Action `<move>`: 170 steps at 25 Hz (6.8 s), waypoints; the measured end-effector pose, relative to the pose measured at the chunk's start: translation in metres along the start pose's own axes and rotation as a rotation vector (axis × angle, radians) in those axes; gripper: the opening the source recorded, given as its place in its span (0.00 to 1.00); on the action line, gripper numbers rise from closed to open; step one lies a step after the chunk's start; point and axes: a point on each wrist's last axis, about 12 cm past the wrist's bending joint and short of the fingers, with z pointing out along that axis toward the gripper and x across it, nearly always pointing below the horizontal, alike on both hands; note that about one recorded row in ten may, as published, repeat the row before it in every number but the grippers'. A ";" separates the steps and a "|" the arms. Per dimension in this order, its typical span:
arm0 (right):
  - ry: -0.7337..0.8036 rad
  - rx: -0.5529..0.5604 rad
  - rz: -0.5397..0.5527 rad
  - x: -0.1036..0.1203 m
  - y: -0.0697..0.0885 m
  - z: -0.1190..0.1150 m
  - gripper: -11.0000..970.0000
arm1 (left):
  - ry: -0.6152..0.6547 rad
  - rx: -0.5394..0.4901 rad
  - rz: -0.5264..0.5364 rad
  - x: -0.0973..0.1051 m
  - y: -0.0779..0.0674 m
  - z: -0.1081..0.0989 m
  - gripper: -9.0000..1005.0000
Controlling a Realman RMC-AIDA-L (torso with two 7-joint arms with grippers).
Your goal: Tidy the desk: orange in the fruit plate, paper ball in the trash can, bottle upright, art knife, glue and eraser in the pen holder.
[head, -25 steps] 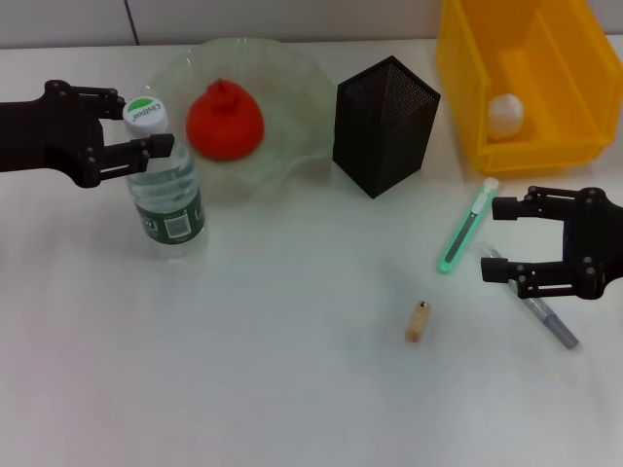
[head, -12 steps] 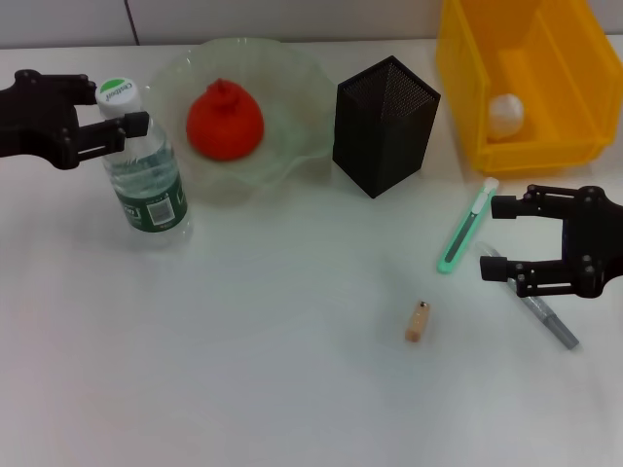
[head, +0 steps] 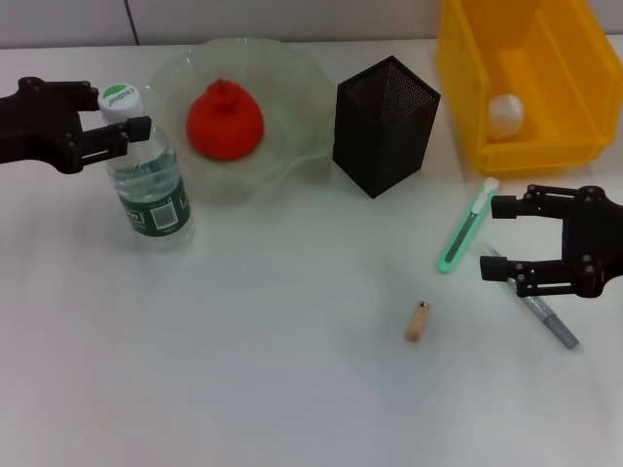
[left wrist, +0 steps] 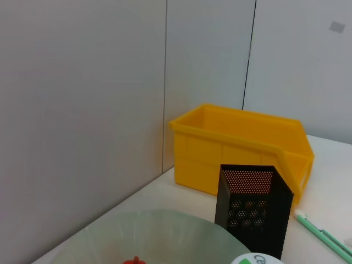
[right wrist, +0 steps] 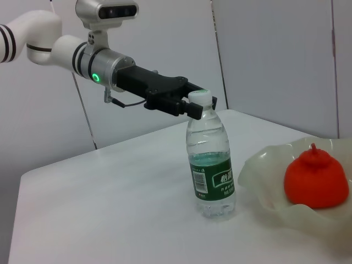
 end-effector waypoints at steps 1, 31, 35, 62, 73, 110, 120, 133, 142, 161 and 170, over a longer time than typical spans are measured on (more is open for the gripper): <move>0.000 0.000 0.000 0.000 0.000 0.000 0.85 | 0.000 0.000 0.000 0.000 0.000 0.000 0.45; 0.000 -0.001 -0.001 0.000 0.000 0.000 0.85 | -0.164 0.075 -0.055 -0.016 -0.009 -0.011 0.76; -0.001 -0.001 -0.003 -0.001 0.000 0.001 0.85 | -0.371 0.164 -0.085 -0.029 -0.018 -0.038 0.79; 0.014 -0.049 0.168 -0.051 -0.023 0.013 0.85 | -0.224 0.327 0.012 0.096 -0.114 0.055 0.80; 0.456 0.030 0.395 -0.121 -0.037 0.053 0.85 | -0.199 0.325 0.017 0.098 -0.114 0.059 0.80; 0.845 0.517 0.561 -0.106 -0.055 0.119 0.85 | -0.204 0.337 0.029 0.090 -0.111 0.067 0.80; 0.817 0.553 0.631 -0.103 -0.058 0.127 0.85 | -0.209 0.339 0.059 0.090 -0.111 0.068 0.80; 0.772 0.570 0.656 -0.094 -0.061 0.138 0.85 | -0.210 0.349 0.075 0.090 -0.113 0.066 0.80; 0.772 0.570 0.663 -0.091 -0.060 0.141 0.85 | -0.209 0.347 0.081 0.090 -0.111 0.065 0.80; 0.759 0.575 0.686 -0.088 -0.061 0.138 0.85 | -0.204 0.343 0.098 0.088 -0.108 0.064 0.80; 0.770 0.573 0.693 -0.084 -0.061 0.139 0.85 | -0.203 0.343 0.095 0.089 -0.108 0.063 0.80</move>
